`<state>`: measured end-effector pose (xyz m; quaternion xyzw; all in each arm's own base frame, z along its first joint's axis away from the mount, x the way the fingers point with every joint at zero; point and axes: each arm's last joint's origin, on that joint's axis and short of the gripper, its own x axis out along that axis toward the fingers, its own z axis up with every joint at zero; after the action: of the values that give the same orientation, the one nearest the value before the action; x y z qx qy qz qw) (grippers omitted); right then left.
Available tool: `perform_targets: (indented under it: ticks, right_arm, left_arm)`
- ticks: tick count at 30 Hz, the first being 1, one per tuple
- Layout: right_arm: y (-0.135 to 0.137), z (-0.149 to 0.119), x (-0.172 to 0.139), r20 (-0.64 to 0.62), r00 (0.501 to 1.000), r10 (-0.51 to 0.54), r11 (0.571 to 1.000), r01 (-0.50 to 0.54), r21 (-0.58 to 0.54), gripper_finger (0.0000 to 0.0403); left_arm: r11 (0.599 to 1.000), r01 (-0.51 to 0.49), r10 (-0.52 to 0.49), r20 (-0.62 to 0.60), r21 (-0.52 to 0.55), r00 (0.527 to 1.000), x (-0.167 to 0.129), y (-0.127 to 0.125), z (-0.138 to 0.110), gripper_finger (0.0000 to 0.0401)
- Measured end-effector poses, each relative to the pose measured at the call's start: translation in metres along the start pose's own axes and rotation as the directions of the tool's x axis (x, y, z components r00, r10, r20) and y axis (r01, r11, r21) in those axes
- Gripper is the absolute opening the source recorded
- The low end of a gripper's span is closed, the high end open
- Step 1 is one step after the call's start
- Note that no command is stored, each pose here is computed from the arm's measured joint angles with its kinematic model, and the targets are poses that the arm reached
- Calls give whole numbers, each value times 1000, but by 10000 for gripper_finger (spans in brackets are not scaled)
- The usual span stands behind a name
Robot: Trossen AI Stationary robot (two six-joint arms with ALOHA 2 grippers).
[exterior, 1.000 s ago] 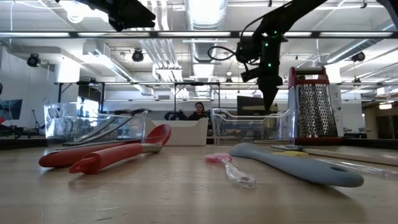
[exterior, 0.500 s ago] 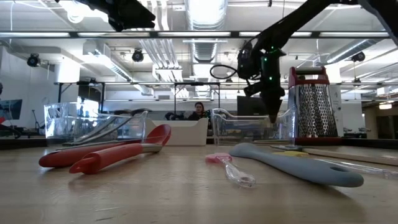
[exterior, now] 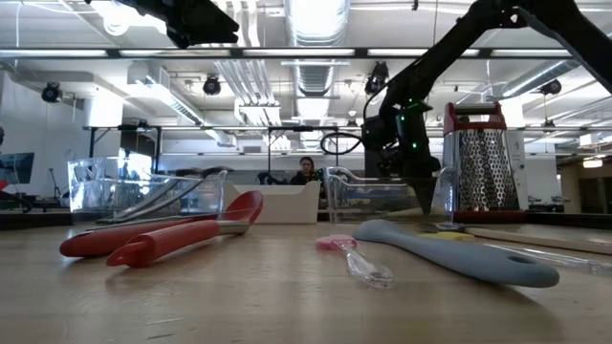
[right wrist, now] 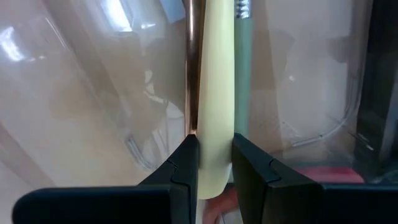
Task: Pick & Place Kitchen Items
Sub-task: Put the yellow table knife into the right transparent bin, then put the gray serving spoon into the left transparent bin
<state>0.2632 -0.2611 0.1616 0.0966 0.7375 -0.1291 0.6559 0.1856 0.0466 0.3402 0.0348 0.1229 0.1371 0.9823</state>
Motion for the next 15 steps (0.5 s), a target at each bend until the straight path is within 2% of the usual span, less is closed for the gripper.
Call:
perform_targets:
  ticks: [3,10,15]
  right_arm:
    - [0,0,1,-1,1000,0,1000,0,4,62]
    - [0,0,-1,3,1000,-2,1000,2,28,154]
    - [0,-3,-12,31,999,-19,998,17,57,186]
  left_arm:
    - [1000,0,0,0,0,1000,0,0,0,189]
    - [1000,0,0,0,0,1000,0,0,0,189]
    - [1000,0,0,0,0,1000,0,0,0,189]
